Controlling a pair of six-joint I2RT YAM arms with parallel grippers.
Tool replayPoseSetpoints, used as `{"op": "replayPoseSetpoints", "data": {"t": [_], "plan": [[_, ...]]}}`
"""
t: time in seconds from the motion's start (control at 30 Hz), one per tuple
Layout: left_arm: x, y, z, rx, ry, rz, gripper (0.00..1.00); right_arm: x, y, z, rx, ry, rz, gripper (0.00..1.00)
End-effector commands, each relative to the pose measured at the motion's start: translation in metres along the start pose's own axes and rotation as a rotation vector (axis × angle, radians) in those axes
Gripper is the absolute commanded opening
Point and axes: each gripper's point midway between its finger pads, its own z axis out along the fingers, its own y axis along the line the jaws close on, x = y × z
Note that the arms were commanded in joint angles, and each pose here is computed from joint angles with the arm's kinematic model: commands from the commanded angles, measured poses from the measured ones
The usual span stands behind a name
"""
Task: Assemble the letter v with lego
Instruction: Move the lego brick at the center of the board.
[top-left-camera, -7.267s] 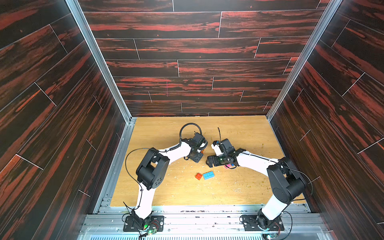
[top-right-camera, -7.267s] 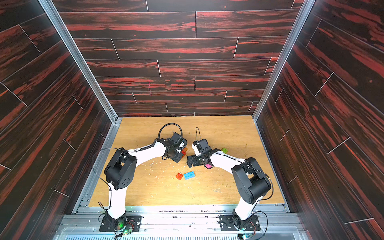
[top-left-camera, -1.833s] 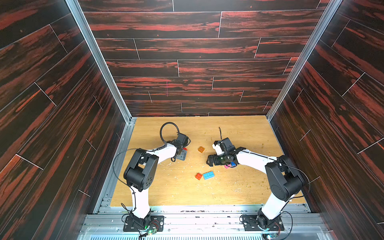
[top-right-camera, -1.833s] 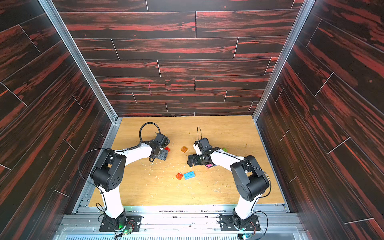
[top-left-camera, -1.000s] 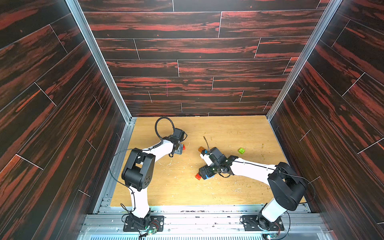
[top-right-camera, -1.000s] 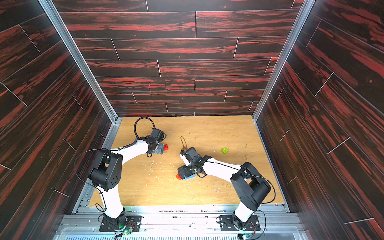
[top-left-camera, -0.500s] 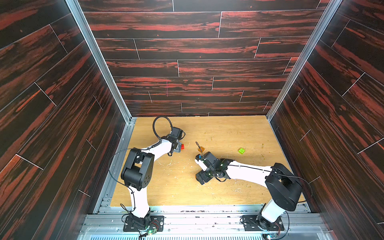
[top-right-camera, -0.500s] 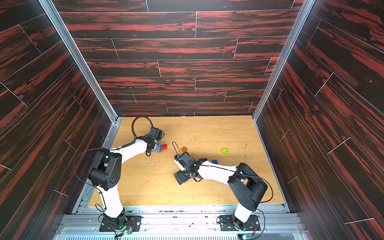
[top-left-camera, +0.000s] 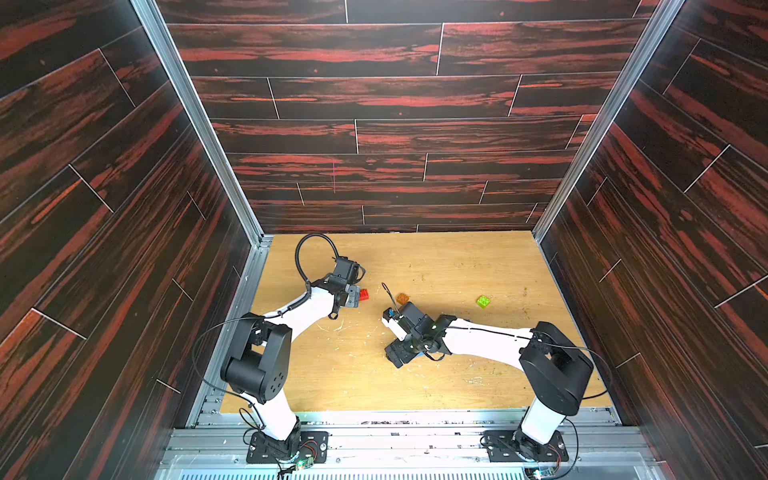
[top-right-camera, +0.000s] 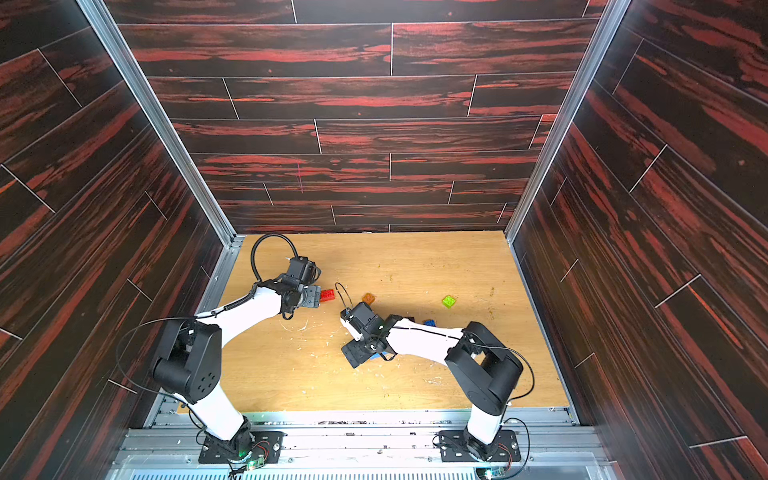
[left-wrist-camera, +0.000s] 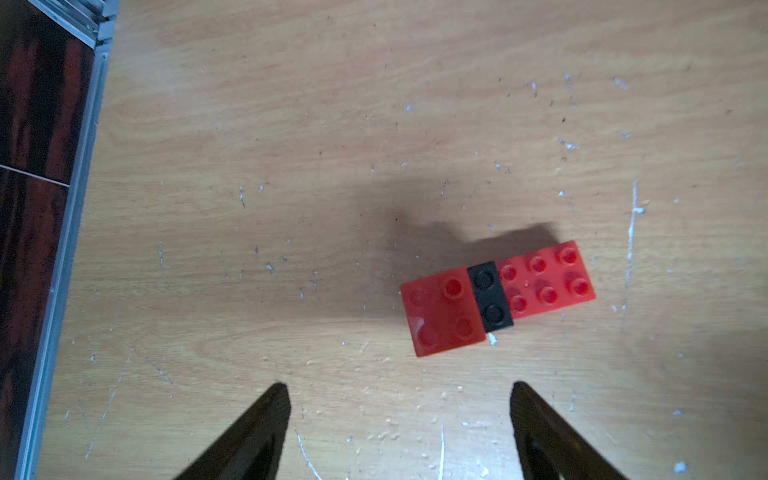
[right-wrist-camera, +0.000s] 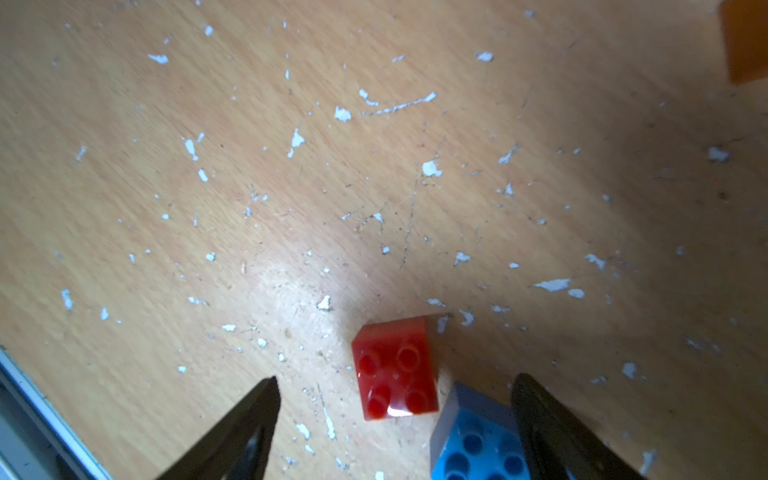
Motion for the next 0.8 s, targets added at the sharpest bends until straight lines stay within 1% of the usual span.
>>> {"op": "replayPoseSetpoints", "data": {"t": [0.0, 0.13, 0.4, 0.53, 0.57, 0.77], "plan": [[-0.001, 0.003, -0.01, 0.013, -0.005, -0.032, 0.85, 0.002, 0.002, 0.005, 0.007, 0.03, -0.018, 0.89], [0.007, 0.003, -0.009, 0.01, 0.022, -0.043, 0.85, 0.004, -0.001, 0.008, 0.022, 0.041, -0.025, 0.89], [0.024, 0.016, 0.0, -0.077, 0.076, -0.059, 0.85, 0.005, 0.0, 0.012, 0.017, 0.055, -0.03, 0.89], [0.021, 0.018, 0.005, -0.1, 0.078, -0.058, 0.86, 0.007, -0.001, 0.014, 0.023, 0.063, -0.033, 0.89], [0.026, 0.017, 0.013, -0.111, 0.097, -0.052, 0.87, 0.007, -0.001, 0.013, 0.023, 0.063, -0.032, 0.89], [0.02, 0.016, 0.024, -0.133, 0.114, -0.06, 0.9, 0.008, -0.001, 0.013, 0.023, 0.064, -0.031, 0.89]]}}
